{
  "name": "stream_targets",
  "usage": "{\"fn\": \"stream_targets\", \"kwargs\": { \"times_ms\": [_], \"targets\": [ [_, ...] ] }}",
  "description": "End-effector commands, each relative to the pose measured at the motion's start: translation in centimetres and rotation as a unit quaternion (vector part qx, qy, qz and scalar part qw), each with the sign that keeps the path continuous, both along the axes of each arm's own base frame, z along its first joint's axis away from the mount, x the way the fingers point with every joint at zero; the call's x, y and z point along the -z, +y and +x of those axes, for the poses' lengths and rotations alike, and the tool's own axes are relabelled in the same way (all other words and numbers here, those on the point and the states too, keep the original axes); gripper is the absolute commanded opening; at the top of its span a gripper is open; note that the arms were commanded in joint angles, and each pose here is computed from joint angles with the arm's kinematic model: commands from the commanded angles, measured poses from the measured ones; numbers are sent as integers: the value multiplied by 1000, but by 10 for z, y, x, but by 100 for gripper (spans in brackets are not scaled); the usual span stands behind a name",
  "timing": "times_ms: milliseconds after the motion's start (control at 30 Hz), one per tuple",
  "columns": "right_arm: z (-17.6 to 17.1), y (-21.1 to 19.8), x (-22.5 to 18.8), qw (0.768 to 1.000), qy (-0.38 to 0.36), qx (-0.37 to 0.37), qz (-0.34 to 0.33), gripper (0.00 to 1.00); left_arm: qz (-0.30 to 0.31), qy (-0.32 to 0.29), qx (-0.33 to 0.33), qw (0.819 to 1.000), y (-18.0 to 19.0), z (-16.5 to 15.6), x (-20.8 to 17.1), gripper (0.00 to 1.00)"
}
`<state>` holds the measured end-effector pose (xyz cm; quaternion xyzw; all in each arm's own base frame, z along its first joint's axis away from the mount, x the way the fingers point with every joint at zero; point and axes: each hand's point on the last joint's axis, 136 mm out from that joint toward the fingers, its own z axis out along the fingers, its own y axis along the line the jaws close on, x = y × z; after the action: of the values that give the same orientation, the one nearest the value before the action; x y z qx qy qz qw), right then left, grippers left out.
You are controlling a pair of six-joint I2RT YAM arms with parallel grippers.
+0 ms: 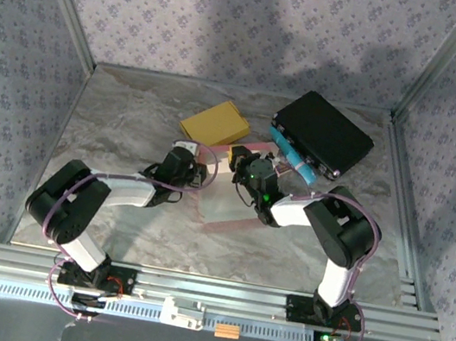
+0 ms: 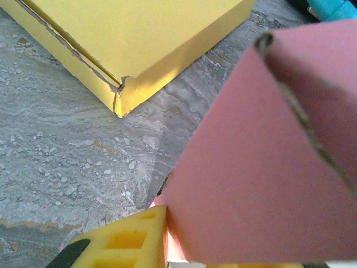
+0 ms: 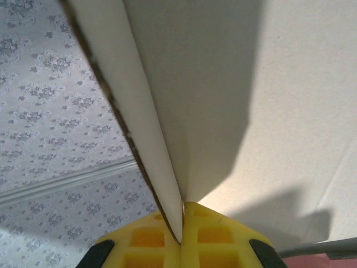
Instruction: Fold the paper box
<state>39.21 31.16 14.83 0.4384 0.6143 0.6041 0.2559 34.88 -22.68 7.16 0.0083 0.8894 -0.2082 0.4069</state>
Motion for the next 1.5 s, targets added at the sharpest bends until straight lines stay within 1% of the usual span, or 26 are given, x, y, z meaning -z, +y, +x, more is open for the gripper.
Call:
{"fn": "stream_targets", "kwargs": {
  "times_ms": [0, 300, 567, 800, 867, 967, 1033, 1100, 1200, 1233, 1300, 1333, 1467],
  "targets": [
    [-17, 21, 4, 999, 33, -32, 3, 0, -13, -16, -5, 1000, -14, 11, -16, 22],
    [-19, 25, 7, 998, 49, -36, 4, 0, 16, -4, -33, 999, -12, 17, -11, 20],
    [-22, 24, 12, 997, 71, -38, -1, 0, 24, -3, -44, 999, -11, 20, -9, 13],
    [-24, 28, 16, 996, 81, -38, 8, 0, 45, 4, -60, 997, -10, 18, -5, 12],
    [-24, 27, 16, 996, 83, -36, 8, 0, 51, 5, -66, 996, -10, 18, -6, 10],
    [-24, 26, 15, 996, 84, -35, 10, 0, 61, 9, -69, 996, -10, 17, -5, 1],
    [-24, 26, 15, 996, 86, -36, 10, 0, 62, 9, -74, 995, -8, 16, -6, 0],
    [-24, 24, 14, 996, 86, -36, 11, 2, 63, 13, -79, 995, -7, 15, -7, 0],
    [-26, 21, 14, 995, 89, -38, 5, 10, 72, 26, -84, 994, -5, 13, -8, 0],
    [-27, 18, 15, 995, 92, -38, -1, 16, 77, 34, -87, 993, -4, 12, -8, 0],
    [-29, 13, 15, 994, 97, -41, -15, 36, 86, 50, -91, 991, -3, 10, -10, 0],
    [-29, 9, 14, 994, 97, -46, -25, 43, 95, 63, -93, 989, 0, 7, -10, 0],
    [-31, -19, 4, 989, 99, -76, -80, 59, 111, 94, -95, 985, 9, -7, -17, 0]
  ]
}}
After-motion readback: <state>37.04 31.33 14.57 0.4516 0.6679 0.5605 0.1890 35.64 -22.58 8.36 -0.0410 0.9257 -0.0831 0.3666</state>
